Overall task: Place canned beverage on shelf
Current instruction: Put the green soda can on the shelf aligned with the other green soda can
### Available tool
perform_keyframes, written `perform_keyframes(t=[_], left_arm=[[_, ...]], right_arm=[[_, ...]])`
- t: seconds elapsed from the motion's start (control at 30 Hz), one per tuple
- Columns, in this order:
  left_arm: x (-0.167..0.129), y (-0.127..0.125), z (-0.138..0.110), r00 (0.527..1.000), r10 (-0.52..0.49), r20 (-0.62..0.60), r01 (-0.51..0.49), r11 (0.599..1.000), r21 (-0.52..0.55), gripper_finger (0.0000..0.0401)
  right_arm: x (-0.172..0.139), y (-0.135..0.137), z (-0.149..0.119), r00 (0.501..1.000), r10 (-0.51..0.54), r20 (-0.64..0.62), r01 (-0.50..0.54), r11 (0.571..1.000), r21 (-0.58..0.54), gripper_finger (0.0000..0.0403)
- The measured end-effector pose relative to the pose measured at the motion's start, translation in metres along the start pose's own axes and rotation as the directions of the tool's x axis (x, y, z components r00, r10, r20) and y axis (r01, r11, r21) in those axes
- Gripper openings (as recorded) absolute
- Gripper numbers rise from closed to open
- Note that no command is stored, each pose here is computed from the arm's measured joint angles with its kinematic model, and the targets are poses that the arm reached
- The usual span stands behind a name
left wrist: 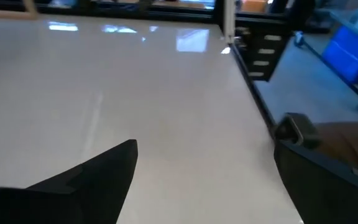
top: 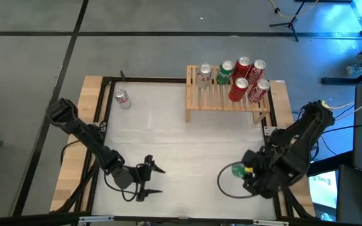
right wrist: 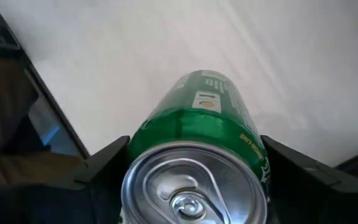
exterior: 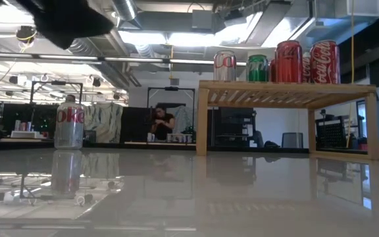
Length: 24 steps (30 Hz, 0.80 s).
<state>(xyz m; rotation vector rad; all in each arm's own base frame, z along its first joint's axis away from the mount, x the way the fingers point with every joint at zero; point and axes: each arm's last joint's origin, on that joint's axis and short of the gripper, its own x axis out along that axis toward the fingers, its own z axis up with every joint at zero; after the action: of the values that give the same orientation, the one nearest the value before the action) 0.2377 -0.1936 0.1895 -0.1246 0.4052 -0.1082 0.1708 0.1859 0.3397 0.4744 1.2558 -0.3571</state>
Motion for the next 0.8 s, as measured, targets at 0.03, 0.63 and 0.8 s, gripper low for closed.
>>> perform_keyframes(t=[0.03,0.63,0.8], left_arm=[[-0.001,0.003,0.003,1.000,0.011,-0.002,-0.011,1.000,0.000,0.0368],[0.010,0.042,0.018,0.997,0.013,-0.071,-0.013,1.000,0.007,0.0368],[0.010,0.042,0.019,0.998,0.008,-0.070,-0.010,0.999,-0.033,0.0368]], right_arm=[[-0.007,-0.002,0.005,1.000,-0.003,0.015,0.003,1.000,0.000,0.0297],[-0.076,-0.080,0.136,0.960,-0.068,0.273,0.087,0.995,-0.058,0.0297],[-0.079,-0.107,0.158,0.954,-0.110,0.278,0.134,0.989,-0.069,0.0297]])
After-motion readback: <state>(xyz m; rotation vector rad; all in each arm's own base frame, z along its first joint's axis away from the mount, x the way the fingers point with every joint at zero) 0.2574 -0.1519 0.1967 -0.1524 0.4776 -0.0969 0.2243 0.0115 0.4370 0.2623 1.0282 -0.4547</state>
